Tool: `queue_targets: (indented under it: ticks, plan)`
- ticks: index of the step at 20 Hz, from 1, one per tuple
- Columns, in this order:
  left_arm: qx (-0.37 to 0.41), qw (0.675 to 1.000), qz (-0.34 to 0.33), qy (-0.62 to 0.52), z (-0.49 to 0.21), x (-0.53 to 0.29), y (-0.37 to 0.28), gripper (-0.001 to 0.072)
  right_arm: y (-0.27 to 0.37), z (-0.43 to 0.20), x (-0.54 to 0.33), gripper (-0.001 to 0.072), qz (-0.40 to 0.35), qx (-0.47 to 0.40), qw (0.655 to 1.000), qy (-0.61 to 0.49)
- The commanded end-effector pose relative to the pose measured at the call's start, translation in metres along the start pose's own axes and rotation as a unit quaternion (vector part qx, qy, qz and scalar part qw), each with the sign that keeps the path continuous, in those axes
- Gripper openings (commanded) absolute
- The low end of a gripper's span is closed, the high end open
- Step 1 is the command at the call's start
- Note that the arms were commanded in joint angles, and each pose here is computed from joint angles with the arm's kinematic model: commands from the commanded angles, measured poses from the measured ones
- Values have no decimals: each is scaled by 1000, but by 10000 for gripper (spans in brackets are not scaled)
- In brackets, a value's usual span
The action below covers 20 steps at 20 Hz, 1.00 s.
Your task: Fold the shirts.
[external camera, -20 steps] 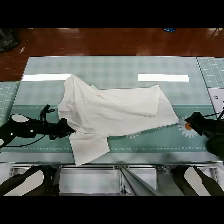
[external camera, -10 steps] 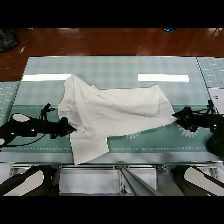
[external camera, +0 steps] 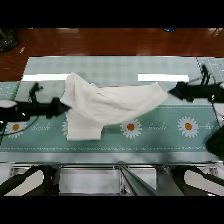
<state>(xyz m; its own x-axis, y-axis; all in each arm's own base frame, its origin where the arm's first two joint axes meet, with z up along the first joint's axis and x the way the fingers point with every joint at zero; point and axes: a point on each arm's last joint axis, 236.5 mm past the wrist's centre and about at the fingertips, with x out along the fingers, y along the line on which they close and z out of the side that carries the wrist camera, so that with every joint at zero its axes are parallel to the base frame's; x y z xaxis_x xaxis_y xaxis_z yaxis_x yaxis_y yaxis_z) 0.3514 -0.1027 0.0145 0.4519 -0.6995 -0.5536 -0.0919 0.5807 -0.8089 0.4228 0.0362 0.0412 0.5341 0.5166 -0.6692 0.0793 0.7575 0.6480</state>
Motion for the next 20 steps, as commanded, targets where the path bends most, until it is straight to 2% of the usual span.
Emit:
queue_targets:
  ticks: [1,3,6,11,14,17,20]
  plan:
    - [136,967,-159,-143,97,-84,-166,19,121,90,-88,24,38,-141,980,-134]
    - [228,940,-150,-204,125,-144,-236,19,170,131,-165,24,11,-194,956,-221]
    - [313,898,-44,-308,147,-238,-297,19,213,146,-257,24,-45,-241,922,-299]
    - [406,777,94,-472,99,-379,-366,19,244,85,-346,24,-97,-288,890,-340]
    - [410,723,185,-525,51,-425,-361,19,250,41,-393,24,-131,-300,869,-372]
    - [415,704,223,-531,5,-434,-353,20,254,-4,-425,24,-145,-307,853,-398]
    - [440,732,202,-480,-32,-411,-341,20,244,-40,-429,24,-156,-306,855,-390]
